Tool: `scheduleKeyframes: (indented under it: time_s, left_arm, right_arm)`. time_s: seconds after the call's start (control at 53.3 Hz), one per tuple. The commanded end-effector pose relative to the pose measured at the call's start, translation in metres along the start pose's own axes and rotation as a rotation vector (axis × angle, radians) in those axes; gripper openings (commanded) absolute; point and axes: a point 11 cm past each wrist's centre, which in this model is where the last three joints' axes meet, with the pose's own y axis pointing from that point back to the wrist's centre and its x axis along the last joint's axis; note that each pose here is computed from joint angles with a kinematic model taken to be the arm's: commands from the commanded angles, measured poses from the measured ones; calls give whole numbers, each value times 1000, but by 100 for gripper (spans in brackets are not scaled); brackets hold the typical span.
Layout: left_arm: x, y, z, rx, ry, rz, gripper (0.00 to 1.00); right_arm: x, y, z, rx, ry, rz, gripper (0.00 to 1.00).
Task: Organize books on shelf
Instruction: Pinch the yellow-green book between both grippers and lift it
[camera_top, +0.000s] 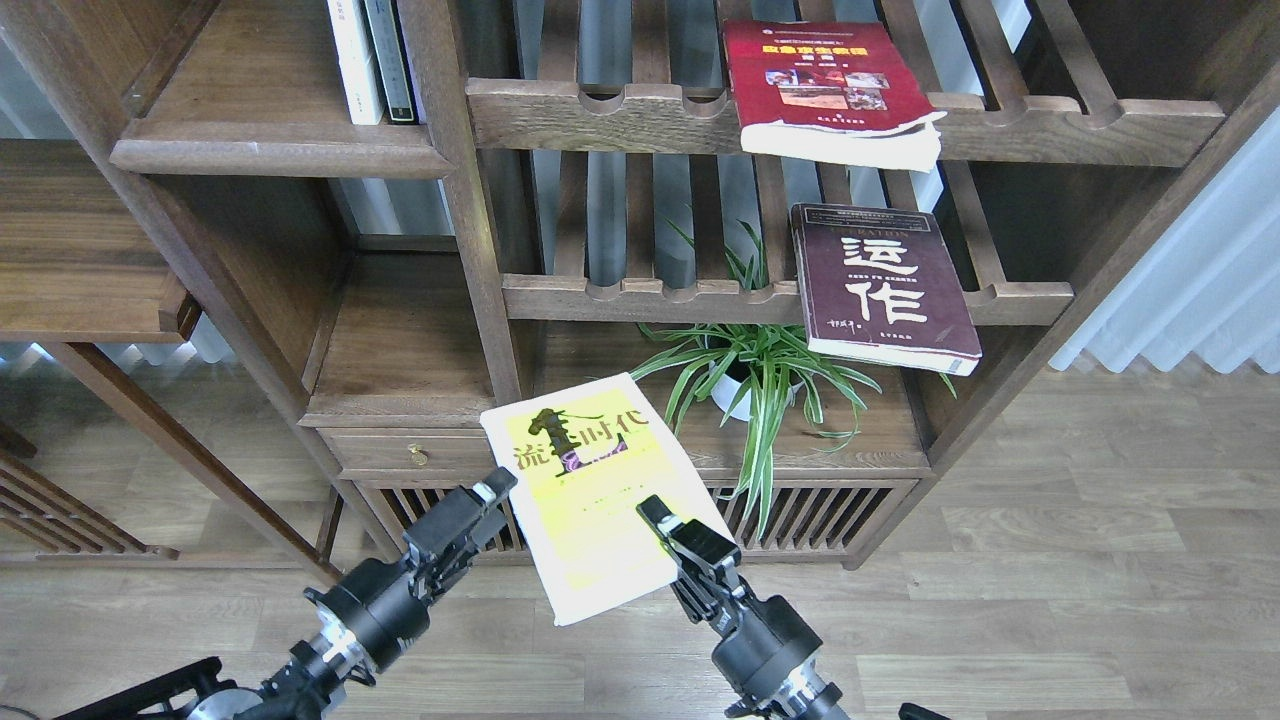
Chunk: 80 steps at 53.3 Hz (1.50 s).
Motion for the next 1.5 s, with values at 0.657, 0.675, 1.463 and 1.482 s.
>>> scheduleKeyframes:
  time_s: [0.657, 0.675, 1.463, 1.482]
  left_arm:
    - [-11, -12, 14, 28, -25, -10, 80]
    - [-12, -12, 14, 28, -26, -11, 80]
    - [-16, -18, 10, 35, -29, -24, 7]
    - [-16, -18, 10, 35, -30, -25, 7]
  right_arm:
    - [-2, -16, 18, -23, -22, -19, 6]
    - [-2, -16, 18, -27, -21, -19, 6]
    - [-2, -18, 20, -30, -18, -22, 7]
    - [-2, -18, 20, -30, -18, -22, 7]
